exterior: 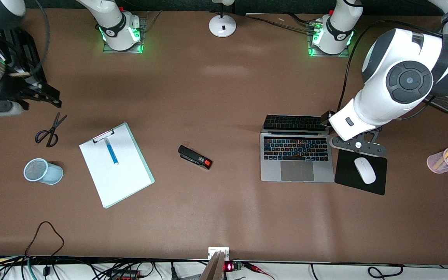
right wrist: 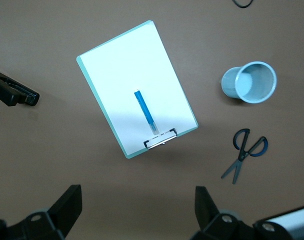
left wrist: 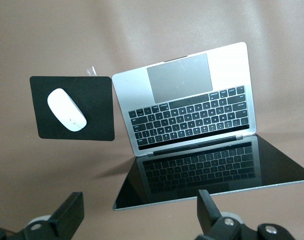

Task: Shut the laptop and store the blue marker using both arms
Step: 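Reach the right gripper to the blue marker while the left gripper nears the laptop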

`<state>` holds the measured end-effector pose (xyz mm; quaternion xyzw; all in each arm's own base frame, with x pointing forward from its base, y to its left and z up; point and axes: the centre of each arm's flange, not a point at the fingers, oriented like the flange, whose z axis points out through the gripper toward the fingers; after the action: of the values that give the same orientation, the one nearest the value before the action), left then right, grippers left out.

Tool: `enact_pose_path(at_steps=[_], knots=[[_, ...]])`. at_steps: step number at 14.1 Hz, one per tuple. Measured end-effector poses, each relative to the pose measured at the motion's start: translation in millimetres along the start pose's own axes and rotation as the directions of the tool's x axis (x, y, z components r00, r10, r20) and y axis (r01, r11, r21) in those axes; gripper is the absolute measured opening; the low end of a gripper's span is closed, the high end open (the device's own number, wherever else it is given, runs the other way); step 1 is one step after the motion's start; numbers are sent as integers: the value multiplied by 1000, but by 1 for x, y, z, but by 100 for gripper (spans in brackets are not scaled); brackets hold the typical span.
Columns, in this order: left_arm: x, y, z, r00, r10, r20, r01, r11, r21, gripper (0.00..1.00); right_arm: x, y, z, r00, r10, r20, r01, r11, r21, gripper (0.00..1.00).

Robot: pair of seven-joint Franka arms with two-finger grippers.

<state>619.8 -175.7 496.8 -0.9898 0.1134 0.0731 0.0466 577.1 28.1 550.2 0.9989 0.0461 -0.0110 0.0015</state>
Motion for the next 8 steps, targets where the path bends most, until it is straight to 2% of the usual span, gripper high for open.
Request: enact_pose_path(at_steps=[4, 8], knots=[[0, 0, 0, 1000, -1, 0, 1, 1000, 0, 100, 26, -11, 51, 999, -25, 35, 25, 1000, -9, 100], [0, -2, 0, 1000, -3, 0, 3, 1000, 0, 100, 40, -17, 93, 996, -84, 7, 84, 996, -16, 100]])
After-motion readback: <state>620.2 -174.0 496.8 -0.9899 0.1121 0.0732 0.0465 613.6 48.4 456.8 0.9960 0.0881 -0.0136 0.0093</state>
